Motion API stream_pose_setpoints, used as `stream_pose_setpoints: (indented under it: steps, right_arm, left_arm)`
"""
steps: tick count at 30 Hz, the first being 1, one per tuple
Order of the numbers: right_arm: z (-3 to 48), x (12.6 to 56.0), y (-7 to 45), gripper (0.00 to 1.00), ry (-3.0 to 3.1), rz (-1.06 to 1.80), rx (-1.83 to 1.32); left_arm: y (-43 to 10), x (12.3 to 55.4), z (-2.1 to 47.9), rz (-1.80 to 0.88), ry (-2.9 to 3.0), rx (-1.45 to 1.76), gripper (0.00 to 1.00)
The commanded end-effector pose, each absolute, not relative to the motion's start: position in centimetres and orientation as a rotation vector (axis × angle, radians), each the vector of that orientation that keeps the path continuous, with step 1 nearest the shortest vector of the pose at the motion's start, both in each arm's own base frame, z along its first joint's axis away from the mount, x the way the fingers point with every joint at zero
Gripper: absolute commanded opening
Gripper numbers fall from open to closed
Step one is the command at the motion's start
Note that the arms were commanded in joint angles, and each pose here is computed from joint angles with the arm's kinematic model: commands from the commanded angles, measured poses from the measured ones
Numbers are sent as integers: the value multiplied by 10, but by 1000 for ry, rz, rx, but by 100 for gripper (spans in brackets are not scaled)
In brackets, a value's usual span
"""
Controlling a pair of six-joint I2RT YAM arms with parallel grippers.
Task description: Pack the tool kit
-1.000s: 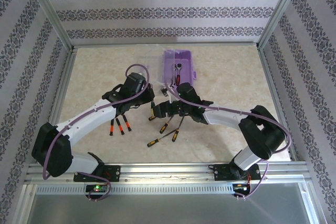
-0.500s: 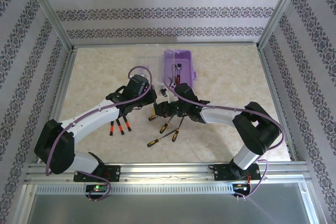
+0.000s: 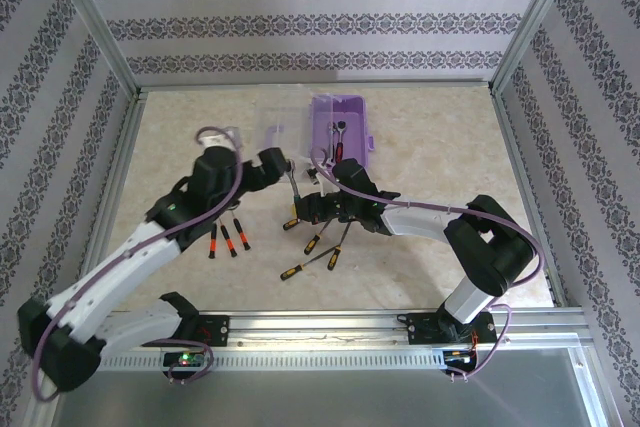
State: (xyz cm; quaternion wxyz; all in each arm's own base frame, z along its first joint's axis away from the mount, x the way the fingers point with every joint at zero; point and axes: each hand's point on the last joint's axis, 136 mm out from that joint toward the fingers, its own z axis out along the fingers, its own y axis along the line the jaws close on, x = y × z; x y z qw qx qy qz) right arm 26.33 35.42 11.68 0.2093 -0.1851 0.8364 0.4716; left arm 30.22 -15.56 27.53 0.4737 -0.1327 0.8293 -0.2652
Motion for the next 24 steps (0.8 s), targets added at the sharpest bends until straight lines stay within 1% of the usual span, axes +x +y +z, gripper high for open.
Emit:
stream_pose_setpoints:
  steps: [1, 5, 9, 14, 18, 24]
  right_arm:
    - [136, 279, 350, 8, 2239, 1265, -529]
    - [146, 301, 336, 8, 2248, 1222, -448]
    - [167, 326, 317, 8, 2253, 1089, -401]
    - [175, 373, 281, 9, 2312, 935, -301]
    - [165, 415, 250, 9, 2404, 798, -209]
    - [139, 461, 233, 10, 2523, 687, -112]
  left_arm:
    - [-104, 280, 243, -421, 2042, -408, 100]
    - [-71, 248, 227, -369, 2019, -471, 100]
    - [-63, 228, 209, -423, 2013, -504, 100]
    - [-65, 222, 190, -448, 2041, -491, 100]
    - [-73, 222, 187, -475, 2064, -452, 100]
    - [-80, 224, 175, -504, 2085, -442, 100]
